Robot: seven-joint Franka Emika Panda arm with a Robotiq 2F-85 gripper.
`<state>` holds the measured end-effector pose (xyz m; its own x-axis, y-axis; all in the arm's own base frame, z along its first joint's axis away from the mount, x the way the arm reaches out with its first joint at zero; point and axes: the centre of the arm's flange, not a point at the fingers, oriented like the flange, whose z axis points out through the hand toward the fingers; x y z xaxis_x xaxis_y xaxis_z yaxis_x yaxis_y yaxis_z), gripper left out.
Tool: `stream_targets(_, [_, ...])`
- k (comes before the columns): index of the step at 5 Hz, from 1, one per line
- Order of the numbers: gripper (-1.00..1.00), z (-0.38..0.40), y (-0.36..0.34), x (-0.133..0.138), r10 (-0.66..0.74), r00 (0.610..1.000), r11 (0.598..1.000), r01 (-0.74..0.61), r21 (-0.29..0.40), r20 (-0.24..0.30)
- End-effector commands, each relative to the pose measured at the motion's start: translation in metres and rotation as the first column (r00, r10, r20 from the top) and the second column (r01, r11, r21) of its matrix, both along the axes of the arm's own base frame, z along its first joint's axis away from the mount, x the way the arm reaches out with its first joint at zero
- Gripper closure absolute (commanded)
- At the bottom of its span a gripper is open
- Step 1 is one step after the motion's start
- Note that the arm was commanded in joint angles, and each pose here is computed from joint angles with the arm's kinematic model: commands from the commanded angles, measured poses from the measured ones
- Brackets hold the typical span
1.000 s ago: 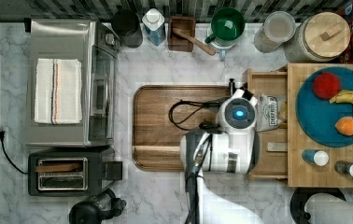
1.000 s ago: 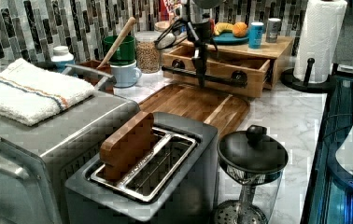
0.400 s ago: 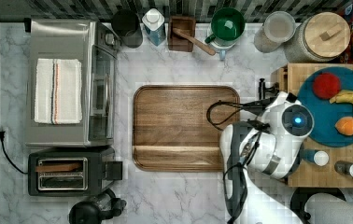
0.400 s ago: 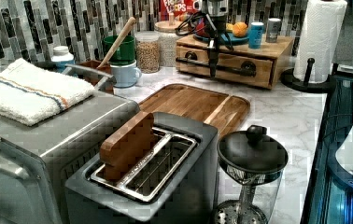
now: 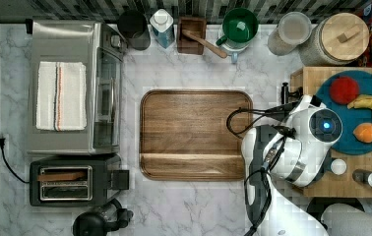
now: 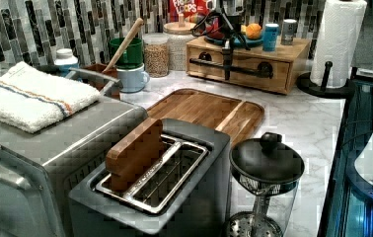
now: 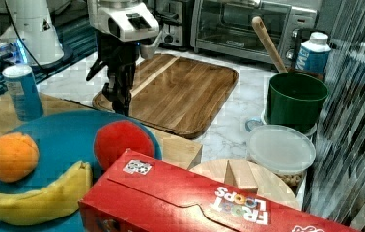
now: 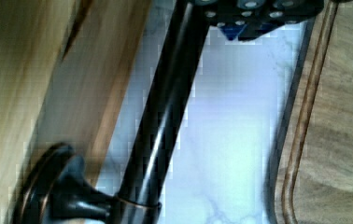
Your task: Close the drawer.
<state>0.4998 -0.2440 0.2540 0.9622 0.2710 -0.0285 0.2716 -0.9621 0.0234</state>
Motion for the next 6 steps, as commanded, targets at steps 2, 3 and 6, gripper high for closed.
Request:
stream_targets(2, [1.00,0.067,-0.110,-0.017,-0.238,0.956,0.955,0.263,-0.137,0.173])
stream_targets(3, [1.00,0.067,-0.110,-0.017,-0.238,0.956,0.955,0.263,-0.137,0.173])
stream_targets(6, [1.00,0.067,-0.110,-0.017,-0.238,0.956,0.955,0.263,-0.137,0.173])
